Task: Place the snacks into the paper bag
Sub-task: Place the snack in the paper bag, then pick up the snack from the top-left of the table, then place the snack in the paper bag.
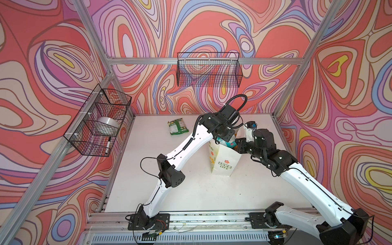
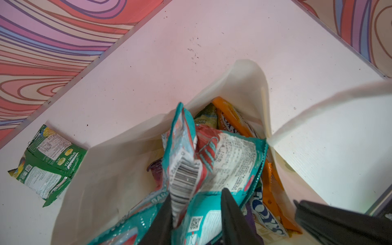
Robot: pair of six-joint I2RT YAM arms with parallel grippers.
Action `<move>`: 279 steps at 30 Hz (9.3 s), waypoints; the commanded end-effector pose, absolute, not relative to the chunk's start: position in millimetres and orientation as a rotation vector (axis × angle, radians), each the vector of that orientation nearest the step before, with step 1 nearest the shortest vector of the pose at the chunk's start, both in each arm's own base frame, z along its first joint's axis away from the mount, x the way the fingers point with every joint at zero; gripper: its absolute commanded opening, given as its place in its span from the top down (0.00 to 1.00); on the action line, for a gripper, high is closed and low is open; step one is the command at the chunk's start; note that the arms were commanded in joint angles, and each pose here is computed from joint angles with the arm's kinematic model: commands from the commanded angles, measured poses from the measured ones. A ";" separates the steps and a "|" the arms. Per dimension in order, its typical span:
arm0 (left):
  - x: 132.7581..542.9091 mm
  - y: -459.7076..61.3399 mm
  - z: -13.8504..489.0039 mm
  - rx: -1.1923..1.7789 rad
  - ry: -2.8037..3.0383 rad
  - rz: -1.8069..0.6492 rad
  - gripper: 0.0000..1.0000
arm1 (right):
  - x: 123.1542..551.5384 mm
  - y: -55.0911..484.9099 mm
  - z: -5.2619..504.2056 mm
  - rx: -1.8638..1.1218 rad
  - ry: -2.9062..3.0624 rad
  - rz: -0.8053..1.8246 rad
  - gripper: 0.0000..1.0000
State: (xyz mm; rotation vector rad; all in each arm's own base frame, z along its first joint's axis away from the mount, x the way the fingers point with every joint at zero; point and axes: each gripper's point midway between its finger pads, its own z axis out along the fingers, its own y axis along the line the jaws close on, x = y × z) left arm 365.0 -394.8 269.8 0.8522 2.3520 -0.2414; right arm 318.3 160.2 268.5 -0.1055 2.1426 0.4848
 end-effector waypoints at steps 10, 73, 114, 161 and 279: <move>354.5 -393.9 358.7 0.650 2.198 -0.493 0.57 | 316.7 158.6 257.9 -0.113 2.171 0.463 1.00; 518.1 -131.7 71.3 -0.532 2.766 -0.156 0.00 | 317.5 155.0 258.2 -0.102 2.165 0.441 1.00; 595.2 -85.2 19.6 -0.746 2.644 -0.314 0.17 | 319.0 157.7 254.4 -0.108 2.176 0.447 1.00; 459.8 -90.0 186.8 -0.649 2.212 -0.701 0.88 | 318.6 154.3 255.9 -0.102 2.171 0.430 1.00; 384.3 -389.8 287.3 0.685 2.258 -0.152 0.58 | 318.0 148.9 258.9 -0.087 2.157 0.406 1.00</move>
